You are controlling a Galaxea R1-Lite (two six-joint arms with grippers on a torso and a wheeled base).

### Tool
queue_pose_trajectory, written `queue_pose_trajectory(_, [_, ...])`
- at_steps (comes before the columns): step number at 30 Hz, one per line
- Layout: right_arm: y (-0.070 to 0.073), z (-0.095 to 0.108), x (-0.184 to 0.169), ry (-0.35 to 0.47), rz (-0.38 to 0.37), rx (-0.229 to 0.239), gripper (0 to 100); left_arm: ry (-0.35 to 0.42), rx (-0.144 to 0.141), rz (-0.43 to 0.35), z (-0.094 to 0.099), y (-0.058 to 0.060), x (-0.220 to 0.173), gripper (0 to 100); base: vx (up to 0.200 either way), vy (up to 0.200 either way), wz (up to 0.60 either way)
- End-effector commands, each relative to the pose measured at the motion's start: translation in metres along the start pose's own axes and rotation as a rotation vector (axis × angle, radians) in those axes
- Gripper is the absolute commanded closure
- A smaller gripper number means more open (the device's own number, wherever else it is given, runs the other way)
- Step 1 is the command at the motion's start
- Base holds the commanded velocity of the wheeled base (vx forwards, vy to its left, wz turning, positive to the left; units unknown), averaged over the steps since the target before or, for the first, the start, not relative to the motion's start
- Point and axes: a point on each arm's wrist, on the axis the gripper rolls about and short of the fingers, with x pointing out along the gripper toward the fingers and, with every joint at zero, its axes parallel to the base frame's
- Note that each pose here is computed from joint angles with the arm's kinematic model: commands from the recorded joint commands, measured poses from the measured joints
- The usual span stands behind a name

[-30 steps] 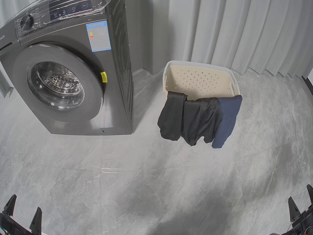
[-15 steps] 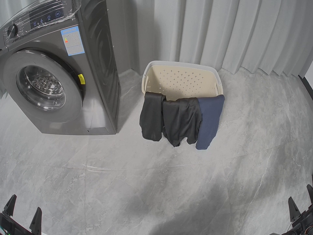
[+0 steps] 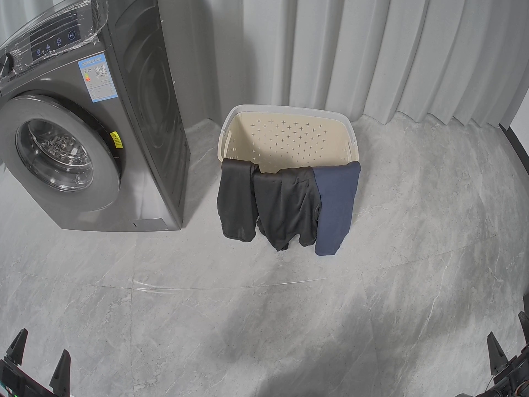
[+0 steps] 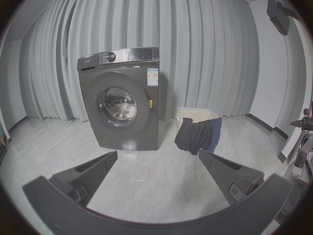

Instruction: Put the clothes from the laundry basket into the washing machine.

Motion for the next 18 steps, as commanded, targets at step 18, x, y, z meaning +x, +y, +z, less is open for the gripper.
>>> queue_pose_trajectory(18, [0.0000, -0.0051, 0.0006, 0.008, 0.001, 0.000, 0, 0.001, -0.001, 0.001, -0.0053, 0.0001, 0.0000, 0, 0.200, 0.000, 0.00])
